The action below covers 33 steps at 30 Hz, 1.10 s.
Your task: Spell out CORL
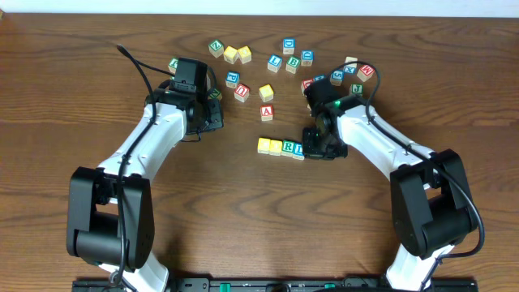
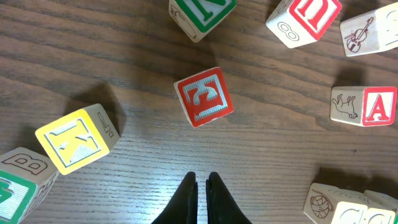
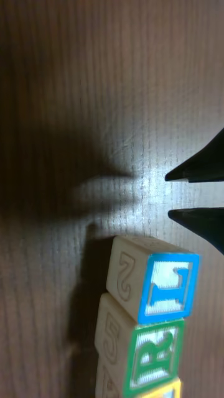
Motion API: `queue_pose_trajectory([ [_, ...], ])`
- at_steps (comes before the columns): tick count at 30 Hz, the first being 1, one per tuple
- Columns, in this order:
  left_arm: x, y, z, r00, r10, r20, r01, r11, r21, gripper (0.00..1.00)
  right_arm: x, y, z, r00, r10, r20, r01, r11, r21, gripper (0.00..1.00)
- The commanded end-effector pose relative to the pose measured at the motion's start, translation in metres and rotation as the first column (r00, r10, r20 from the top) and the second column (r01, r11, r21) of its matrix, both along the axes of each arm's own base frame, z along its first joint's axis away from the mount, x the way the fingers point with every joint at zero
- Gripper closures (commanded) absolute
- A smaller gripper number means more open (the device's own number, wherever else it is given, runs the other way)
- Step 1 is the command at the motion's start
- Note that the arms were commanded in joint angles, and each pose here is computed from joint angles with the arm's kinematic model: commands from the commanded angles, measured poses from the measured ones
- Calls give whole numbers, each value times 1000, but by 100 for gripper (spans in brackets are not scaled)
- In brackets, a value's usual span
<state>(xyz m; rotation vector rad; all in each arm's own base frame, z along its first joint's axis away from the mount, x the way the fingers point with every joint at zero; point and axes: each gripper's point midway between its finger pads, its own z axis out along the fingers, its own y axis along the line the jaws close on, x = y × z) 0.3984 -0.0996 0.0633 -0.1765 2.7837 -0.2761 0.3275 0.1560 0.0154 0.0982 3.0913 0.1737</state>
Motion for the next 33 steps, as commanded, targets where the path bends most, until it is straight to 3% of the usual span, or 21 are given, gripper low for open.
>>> queue_pose_trajectory([
  [1, 2, 1, -1, 1000, -11, 1, 11, 1000, 8, 92, -9, 6, -11, 1000, -8, -25, 9, 1000, 25, 90],
  [18, 5, 1, 0, 1000, -11, 12, 11, 1000, 7, 92, 15, 29, -7, 997, 2, 74, -11, 992, 127, 86],
  [33, 5, 1, 0, 1000, -11, 13, 11, 1000, 7, 92, 18, 33, -12, 997, 5, 76, -17, 989, 148, 86],
])
